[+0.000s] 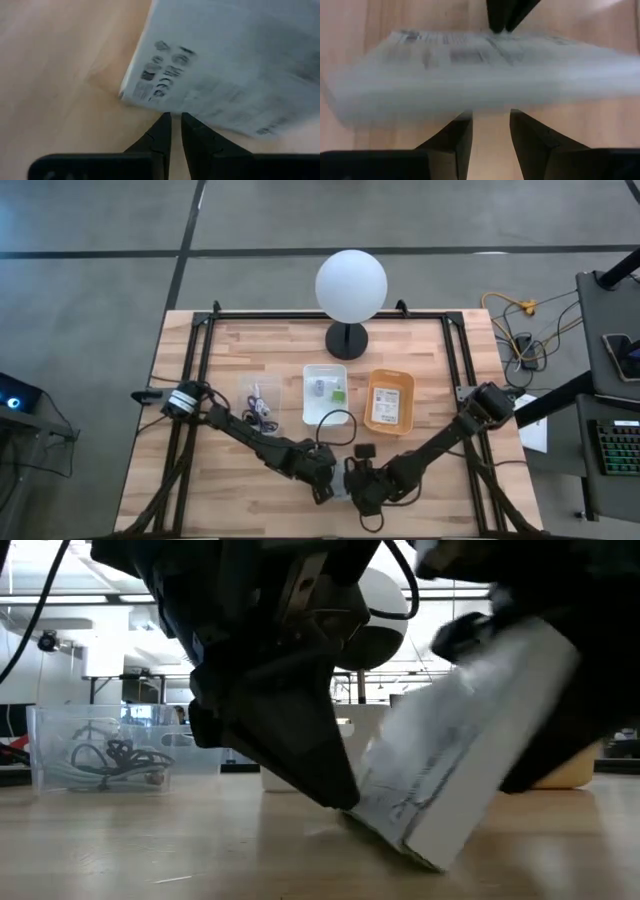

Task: Pick and place items into bin
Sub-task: Put the white card reader box into the yellow bin

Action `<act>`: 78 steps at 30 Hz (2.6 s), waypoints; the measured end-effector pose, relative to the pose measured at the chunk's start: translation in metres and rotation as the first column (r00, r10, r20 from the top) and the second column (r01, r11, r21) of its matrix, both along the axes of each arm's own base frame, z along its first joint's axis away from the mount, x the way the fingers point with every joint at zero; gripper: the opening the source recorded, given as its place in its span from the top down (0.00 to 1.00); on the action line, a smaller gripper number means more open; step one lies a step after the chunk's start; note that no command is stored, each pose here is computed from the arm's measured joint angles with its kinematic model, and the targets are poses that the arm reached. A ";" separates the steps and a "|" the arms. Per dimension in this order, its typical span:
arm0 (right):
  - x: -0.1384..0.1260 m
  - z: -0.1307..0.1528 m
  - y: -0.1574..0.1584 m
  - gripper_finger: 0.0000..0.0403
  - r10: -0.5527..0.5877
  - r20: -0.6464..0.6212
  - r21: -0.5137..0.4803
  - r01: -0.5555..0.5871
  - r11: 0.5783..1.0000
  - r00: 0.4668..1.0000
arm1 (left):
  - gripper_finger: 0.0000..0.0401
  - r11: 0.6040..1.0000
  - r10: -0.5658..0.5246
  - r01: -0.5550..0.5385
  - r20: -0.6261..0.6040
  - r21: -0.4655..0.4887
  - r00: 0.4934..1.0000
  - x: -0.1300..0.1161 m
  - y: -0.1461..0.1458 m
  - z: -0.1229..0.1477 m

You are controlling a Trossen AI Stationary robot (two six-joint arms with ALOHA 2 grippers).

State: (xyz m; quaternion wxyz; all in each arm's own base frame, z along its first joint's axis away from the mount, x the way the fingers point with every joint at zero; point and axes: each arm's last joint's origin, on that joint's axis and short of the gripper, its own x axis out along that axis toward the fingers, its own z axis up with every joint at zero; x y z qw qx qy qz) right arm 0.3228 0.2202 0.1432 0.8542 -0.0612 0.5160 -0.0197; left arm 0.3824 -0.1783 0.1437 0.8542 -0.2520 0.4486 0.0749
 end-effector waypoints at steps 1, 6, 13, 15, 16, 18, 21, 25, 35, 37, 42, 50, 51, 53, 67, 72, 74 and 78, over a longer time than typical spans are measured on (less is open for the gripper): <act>0.002 0.001 -0.001 0.71 -0.003 0.004 0.002 0.003 1.000 1.000 | 0.93 1.000 0.003 -0.003 -0.009 0.005 1.000 -0.001 0.001 -0.002; 0.003 0.006 -0.006 0.71 -0.069 -0.029 0.001 0.069 0.998 0.997 | 0.93 1.000 -0.001 0.001 -0.009 0.004 1.000 0.000 0.001 -0.002; 0.003 0.018 -0.006 0.71 -0.090 -0.046 0.027 0.091 0.995 0.995 | 0.93 1.000 -0.009 0.009 -0.009 0.011 1.000 -0.001 0.002 -0.001; 0.002 0.027 -0.006 0.71 -0.122 -0.028 0.058 0.124 0.991 0.992 | 0.93 1.000 -0.019 0.019 -0.008 0.020 1.000 -0.002 0.002 0.000; 0.002 0.030 -0.004 0.71 -0.121 -0.010 0.070 0.122 0.990 0.993 | 0.93 1.000 -0.020 0.020 -0.009 0.023 1.000 -0.002 0.003 0.001; 0.005 0.036 -0.002 0.71 -0.089 0.037 0.087 0.086 0.993 0.995 | 0.93 1.000 -0.019 0.019 -0.008 0.024 1.000 -0.003 0.003 0.001; 0.007 0.035 -0.003 0.71 -0.065 0.040 0.076 0.061 0.995 0.997 | 0.93 0.999 -0.016 0.016 -0.008 0.028 1.000 -0.004 0.004 0.000; 0.007 0.032 -0.005 0.71 -0.074 0.031 0.069 0.072 0.995 0.997 | 0.93 1.000 -0.015 0.016 -0.006 0.027 1.000 -0.004 0.004 0.000; 0.019 0.040 -0.008 0.71 -0.080 0.132 0.037 0.076 0.996 0.988 | 0.93 1.000 -0.011 0.010 0.074 0.007 0.997 0.002 0.002 0.005; 0.020 0.041 -0.009 0.71 -0.085 0.135 0.041 0.080 0.996 0.987 | 0.93 1.000 -0.010 0.009 0.073 0.010 0.997 0.002 0.002 0.005; 0.020 0.044 -0.009 0.71 -0.077 0.123 0.028 0.074 0.997 0.989 | 0.93 1.000 -0.011 0.010 0.071 0.012 0.997 0.002 0.002 0.004; 0.018 0.044 -0.010 0.71 0.039 0.084 -0.062 -0.033 0.998 0.996 | 0.93 1.000 -0.012 0.011 0.071 0.011 0.997 0.001 0.002 0.005; 0.018 0.044 -0.010 0.71 0.063 0.080 -0.077 -0.057 0.995 0.995 | 0.93 1.000 -0.013 0.012 0.072 0.011 0.997 0.001 0.002 0.005; 0.017 0.045 -0.010 0.71 0.138 0.066 -0.121 -0.129 0.984 0.988 | 0.93 1.000 -0.017 0.016 0.075 0.012 0.997 0.000 0.002 0.007; 0.012 0.055 -0.024 0.62 0.346 -0.065 -0.355 -0.346 0.869 0.936 | 0.93 0.995 -0.070 0.051 0.214 0.091 0.974 0.006 -0.006 0.018; 0.003 0.057 -0.032 0.54 0.301 -0.132 -0.295 -0.328 0.898 0.944 | 0.93 0.994 -0.069 0.050 0.210 0.095 0.975 0.006 -0.006 0.017; 0.000 0.056 -0.033 0.52 0.285 -0.150 -0.273 -0.317 0.908 0.947 | 0.93 0.994 -0.067 0.047 0.214 0.096 0.975 0.006 -0.006 0.017; -0.010 0.056 -0.032 0.51 0.201 -0.196 -0.205 -0.240 0.949 0.960 | 0.93 0.994 -0.053 0.029 0.227 0.106 0.973 0.007 -0.004 0.018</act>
